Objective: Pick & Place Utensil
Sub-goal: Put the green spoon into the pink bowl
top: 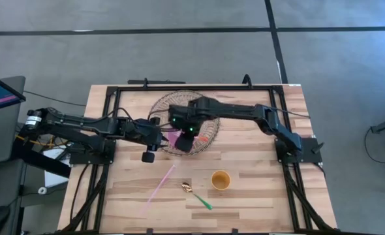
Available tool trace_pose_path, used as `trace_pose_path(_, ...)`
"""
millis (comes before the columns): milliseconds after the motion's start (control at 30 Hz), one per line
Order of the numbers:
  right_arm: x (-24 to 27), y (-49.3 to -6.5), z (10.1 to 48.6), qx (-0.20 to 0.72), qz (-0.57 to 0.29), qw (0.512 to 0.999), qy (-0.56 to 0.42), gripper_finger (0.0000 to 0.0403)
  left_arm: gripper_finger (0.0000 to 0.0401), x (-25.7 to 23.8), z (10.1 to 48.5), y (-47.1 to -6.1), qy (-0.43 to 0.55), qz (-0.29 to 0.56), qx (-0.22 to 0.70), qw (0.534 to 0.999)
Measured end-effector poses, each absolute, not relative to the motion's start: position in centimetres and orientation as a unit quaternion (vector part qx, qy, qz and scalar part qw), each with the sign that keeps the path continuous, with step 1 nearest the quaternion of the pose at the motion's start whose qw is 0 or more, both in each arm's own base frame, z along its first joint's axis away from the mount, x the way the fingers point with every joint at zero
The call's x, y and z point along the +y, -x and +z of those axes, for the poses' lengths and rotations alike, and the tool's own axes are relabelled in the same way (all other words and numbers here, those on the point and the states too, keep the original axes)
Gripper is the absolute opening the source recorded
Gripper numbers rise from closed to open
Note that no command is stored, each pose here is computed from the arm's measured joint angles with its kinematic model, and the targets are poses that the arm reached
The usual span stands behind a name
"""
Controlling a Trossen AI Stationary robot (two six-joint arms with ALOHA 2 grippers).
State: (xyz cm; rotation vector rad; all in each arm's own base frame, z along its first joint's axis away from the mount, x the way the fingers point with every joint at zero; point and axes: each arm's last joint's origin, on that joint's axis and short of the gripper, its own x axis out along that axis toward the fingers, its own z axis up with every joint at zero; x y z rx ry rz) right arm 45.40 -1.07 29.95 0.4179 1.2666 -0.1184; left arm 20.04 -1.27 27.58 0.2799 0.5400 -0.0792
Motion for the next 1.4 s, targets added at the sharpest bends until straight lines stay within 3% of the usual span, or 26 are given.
trace_pose_path(233, 3.9, -45.1, 30.4, 0.582, -0.056, 0.8, -0.131, 0.0073, 0.0102, -1.3, 27.6, -20.1, -0.138, -0.04, 0.267, 0.953)
trace_pose_path(500, 8.0, -45.1, 30.5, 0.554, -0.084, 0.819, -0.125, 0.0073, 0.0102, -1.4, 27.5, -20.0, -0.139, -0.047, 0.269, 0.952)
trace_pose_path(867, 10.6, -45.0, 26.5, 0.581, -0.102, 0.783, -0.195, 0.0073, 0.0102, -2.6, 26.9, -19.6, -0.149, -0.077, 0.297, 0.94)
trace_pose_path(1400, 11.2, -44.9, 26.3, 0.57, -0.124, 0.793, -0.176, 0.0073, 0.0102, -5.3, 26.8, -19.3, -0.132, -0.148, 0.288, 0.937)
